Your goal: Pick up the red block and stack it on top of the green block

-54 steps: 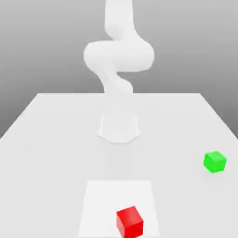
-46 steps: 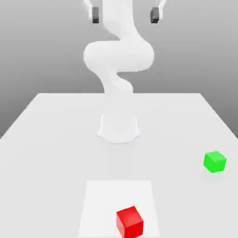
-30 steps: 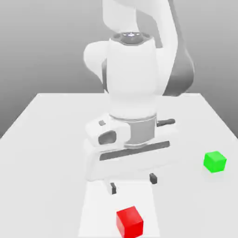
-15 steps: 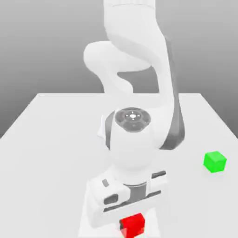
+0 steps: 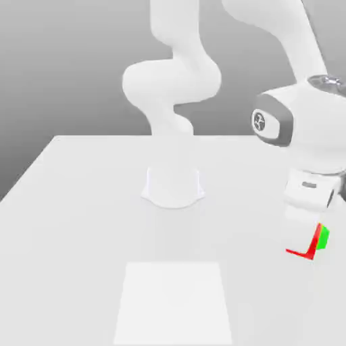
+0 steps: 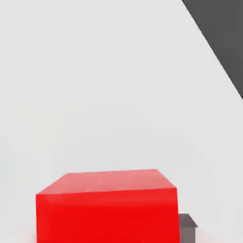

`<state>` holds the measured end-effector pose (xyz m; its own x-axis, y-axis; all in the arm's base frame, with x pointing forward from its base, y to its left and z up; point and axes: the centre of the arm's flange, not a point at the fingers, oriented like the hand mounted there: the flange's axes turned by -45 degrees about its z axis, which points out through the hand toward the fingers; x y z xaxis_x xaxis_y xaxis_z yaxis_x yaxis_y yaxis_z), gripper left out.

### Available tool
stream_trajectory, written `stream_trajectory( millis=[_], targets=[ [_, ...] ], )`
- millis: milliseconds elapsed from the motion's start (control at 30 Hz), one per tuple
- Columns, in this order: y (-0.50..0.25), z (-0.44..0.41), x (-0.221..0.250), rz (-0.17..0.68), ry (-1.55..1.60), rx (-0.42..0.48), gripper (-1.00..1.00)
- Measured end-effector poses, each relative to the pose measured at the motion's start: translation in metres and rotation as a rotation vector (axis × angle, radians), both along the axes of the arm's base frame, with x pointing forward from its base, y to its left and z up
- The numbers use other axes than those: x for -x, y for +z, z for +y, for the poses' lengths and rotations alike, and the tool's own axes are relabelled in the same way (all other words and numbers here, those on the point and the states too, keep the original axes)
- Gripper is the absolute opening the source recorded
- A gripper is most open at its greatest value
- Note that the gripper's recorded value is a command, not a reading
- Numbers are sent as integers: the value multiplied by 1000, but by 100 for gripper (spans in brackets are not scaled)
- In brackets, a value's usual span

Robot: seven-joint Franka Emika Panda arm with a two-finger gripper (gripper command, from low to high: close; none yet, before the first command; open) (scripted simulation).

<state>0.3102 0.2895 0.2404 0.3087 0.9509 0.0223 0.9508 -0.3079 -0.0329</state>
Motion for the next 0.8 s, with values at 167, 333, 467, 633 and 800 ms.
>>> stream_trajectory(
  millis=[167, 333, 467, 633, 800],
  targets=[
    [2, 43, 87, -25, 303, 24, -100],
    [-42, 43, 90, -31, 320, 29, -100],
    [-58, 42, 92, -30, 323, 28, 100],
    [-57, 43, 92, -30, 324, 28, 100],
    [-11, 44, 92, -32, 327, 29, 100]
  ],
)
